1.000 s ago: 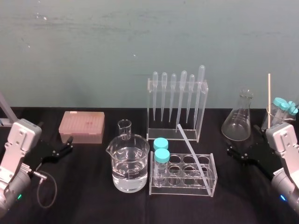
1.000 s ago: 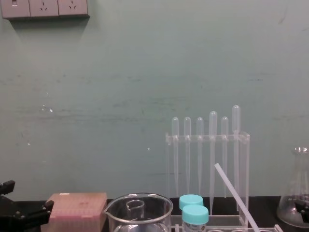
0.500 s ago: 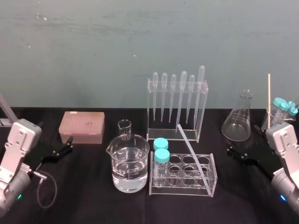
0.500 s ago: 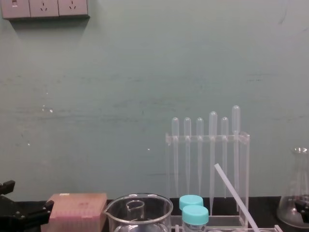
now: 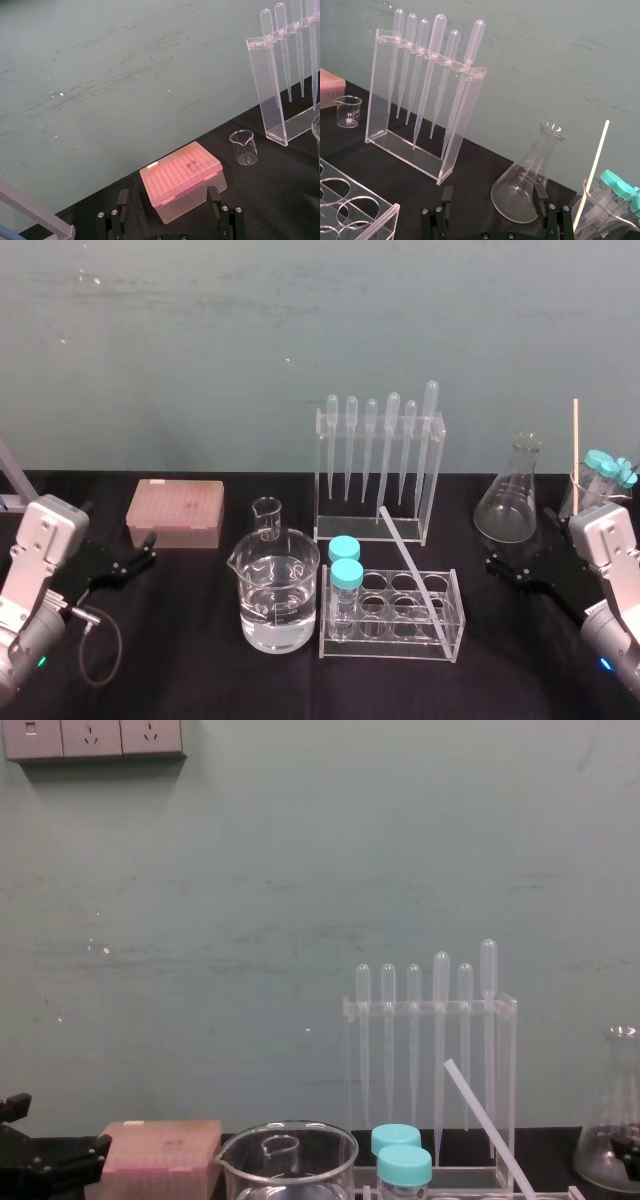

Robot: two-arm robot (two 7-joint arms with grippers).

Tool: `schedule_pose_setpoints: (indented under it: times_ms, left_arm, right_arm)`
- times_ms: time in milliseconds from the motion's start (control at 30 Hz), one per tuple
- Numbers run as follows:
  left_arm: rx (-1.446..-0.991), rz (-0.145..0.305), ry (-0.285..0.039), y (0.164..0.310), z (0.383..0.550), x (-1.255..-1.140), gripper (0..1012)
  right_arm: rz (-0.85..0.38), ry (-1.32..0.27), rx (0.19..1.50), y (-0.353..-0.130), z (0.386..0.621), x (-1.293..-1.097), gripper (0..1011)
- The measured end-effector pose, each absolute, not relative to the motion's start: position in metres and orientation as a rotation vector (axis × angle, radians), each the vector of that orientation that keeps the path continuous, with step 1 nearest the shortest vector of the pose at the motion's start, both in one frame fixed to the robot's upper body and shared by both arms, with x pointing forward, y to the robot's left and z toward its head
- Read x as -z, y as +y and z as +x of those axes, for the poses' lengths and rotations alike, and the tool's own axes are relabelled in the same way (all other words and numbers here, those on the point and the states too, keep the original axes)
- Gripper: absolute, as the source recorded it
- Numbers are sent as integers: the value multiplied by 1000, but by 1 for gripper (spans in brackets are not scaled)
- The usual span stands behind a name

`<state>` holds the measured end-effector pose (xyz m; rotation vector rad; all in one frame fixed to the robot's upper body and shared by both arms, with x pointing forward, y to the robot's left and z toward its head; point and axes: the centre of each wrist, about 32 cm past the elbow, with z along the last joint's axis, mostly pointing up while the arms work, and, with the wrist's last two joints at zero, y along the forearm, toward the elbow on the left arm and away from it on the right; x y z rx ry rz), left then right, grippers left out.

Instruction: Pick up the stirring rod with one hand, then place it down.

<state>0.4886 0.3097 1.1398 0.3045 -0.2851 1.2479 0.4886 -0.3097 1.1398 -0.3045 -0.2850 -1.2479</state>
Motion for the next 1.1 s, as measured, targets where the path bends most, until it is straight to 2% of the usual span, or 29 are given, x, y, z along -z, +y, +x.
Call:
schedule_pose_setpoints:
  times_ms: [733,933,1067,1100]
  left_arm:
    - [-1248,304,-285,310,489,-1140,1000]
    - [-1248,304,-285,310,489,-1140,1000]
    - [-1248,304,-285,310,489,-1140,1000]
    - [-1248,304,-285,310,489,-1140,1000]
  right_arm:
    - [-296,-292,1251,-311,488,-1140,1003]
    - [-133,-377,1244,-315,485,-1145,1003]
    - [-8,-437,1160,-312,484,-1154,1003]
    - [-8,-437,1160,-312,484,-1154,1003]
